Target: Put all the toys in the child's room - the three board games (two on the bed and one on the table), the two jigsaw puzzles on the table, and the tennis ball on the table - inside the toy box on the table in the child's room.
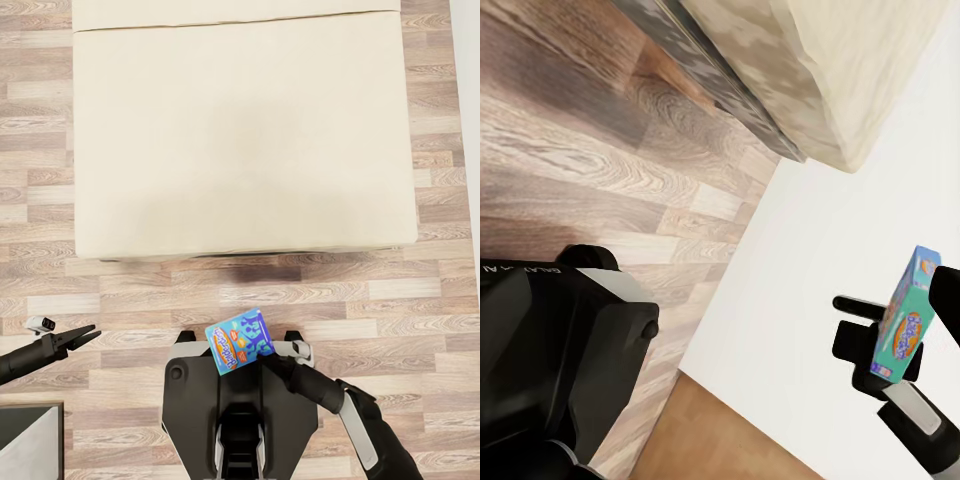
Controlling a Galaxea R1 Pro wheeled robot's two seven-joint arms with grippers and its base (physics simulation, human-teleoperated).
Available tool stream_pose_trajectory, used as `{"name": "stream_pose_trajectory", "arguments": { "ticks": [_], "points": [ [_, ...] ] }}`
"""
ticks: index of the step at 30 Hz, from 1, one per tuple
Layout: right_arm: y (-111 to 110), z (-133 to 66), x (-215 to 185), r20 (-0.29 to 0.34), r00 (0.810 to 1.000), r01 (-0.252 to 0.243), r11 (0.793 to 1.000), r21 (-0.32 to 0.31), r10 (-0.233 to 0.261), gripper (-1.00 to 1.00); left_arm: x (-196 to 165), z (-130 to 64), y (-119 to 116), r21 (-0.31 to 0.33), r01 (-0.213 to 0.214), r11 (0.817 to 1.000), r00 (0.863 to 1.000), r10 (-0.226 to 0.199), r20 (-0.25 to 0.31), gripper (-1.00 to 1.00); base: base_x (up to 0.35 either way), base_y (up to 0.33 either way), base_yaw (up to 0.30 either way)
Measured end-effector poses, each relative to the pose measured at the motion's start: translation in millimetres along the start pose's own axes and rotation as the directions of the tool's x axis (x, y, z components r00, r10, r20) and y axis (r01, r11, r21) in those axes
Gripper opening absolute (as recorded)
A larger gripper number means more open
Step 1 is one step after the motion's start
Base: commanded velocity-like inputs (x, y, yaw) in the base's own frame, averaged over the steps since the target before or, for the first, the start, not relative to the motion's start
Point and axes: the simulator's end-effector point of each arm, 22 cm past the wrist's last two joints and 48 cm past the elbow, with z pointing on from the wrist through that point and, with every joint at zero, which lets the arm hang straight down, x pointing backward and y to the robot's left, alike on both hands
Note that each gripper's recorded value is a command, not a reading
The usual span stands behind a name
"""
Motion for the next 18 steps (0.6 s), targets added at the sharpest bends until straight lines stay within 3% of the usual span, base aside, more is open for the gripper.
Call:
{"name": "stream_pose_trajectory", "arguments": {
  "ticks": [18],
  "points": [
    [5.0,-1.9,4.2,0.001,1.000,0.006,1.000,0.000,-0.006,-1.00,0.0,0.0,0.0,0.000,-0.002,1.000,1.000,0.002,0.000,1.00,0.000,0.000,-0.001]
  ]
}}
